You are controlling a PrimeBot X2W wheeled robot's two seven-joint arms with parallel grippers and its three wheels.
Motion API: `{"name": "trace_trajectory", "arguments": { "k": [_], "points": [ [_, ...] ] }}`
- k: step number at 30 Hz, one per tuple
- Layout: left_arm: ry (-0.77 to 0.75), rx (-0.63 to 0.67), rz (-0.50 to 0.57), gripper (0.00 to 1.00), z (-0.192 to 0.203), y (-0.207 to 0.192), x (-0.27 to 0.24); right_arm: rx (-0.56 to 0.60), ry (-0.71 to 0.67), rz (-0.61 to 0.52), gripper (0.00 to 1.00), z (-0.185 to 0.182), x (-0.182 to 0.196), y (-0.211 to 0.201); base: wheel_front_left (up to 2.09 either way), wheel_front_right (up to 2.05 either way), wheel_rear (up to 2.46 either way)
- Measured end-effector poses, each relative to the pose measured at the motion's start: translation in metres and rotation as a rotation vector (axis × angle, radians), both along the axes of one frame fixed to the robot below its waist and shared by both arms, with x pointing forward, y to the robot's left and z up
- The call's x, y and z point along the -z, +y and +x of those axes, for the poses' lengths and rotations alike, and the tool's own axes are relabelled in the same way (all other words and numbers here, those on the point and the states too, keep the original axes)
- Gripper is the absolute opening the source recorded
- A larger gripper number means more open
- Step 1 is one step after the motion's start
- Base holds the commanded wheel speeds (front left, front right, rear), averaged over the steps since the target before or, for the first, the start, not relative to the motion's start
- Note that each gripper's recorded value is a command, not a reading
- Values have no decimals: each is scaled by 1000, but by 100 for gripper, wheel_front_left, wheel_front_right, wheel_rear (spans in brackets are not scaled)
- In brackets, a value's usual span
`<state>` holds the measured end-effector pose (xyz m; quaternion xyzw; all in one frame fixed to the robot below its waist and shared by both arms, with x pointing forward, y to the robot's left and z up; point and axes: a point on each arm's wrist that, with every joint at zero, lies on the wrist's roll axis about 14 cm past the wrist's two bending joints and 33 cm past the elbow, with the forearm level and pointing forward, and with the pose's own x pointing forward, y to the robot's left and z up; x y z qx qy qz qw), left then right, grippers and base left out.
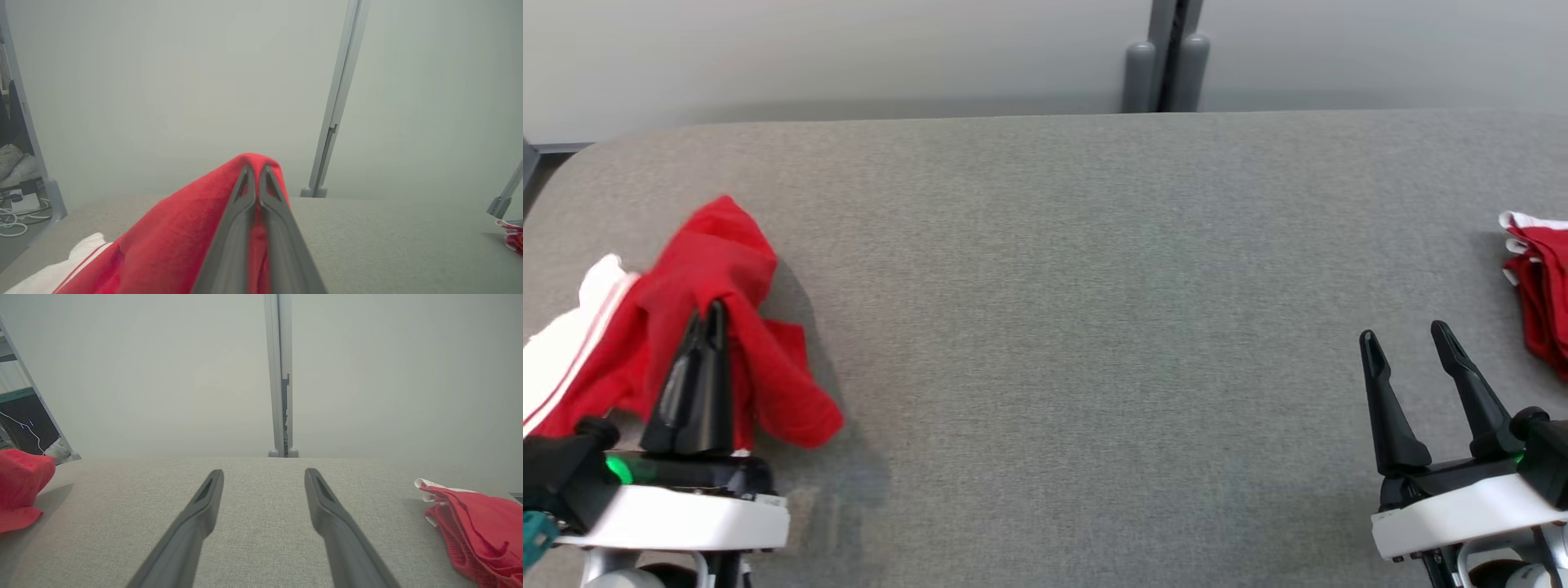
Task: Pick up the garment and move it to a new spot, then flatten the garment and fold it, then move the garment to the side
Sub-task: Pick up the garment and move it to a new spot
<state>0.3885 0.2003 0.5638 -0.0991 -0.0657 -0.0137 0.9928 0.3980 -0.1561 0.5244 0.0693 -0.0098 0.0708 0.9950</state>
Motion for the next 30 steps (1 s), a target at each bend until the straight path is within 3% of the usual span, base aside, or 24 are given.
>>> {"name": "trace_trajectory", "arguments": {
  "k": [13,23,30],
  "points": [
    [-24,494,-53,0,45,-154,-5,150,20,23,100,-14,10,-48,0,0,0],
    [-57,842,-90,0,47,-265,-4,259,65,38,100,-20,33,-80,0,0,0],
    [105,941,-96,0,52,-301,56,312,110,48,100,-22,56,-94,0,0,0]
  ]
}}
